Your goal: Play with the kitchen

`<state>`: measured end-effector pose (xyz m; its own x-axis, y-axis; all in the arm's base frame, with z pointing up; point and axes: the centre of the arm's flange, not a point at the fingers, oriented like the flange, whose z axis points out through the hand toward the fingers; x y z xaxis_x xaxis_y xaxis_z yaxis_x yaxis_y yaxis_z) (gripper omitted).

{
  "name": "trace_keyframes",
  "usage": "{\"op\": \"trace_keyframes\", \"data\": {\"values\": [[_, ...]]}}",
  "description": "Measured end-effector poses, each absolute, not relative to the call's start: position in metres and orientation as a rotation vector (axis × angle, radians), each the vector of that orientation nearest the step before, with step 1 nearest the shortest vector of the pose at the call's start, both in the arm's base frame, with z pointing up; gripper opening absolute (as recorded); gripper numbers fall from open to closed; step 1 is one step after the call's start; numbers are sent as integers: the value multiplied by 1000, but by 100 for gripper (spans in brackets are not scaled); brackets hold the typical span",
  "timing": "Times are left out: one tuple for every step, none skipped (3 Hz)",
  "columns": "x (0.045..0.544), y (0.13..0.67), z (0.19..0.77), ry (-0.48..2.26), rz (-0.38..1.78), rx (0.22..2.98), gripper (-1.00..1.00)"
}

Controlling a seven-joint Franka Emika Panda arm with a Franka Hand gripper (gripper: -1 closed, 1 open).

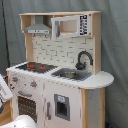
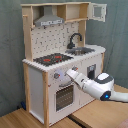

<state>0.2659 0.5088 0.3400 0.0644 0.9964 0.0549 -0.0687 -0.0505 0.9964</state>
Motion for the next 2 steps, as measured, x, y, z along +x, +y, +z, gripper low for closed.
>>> {"op": "trace_keyframes", "data": {"values": [[273, 516, 338, 1096, 1309, 1272, 100], [287, 523, 337, 1097, 1376, 1316, 100]]}}
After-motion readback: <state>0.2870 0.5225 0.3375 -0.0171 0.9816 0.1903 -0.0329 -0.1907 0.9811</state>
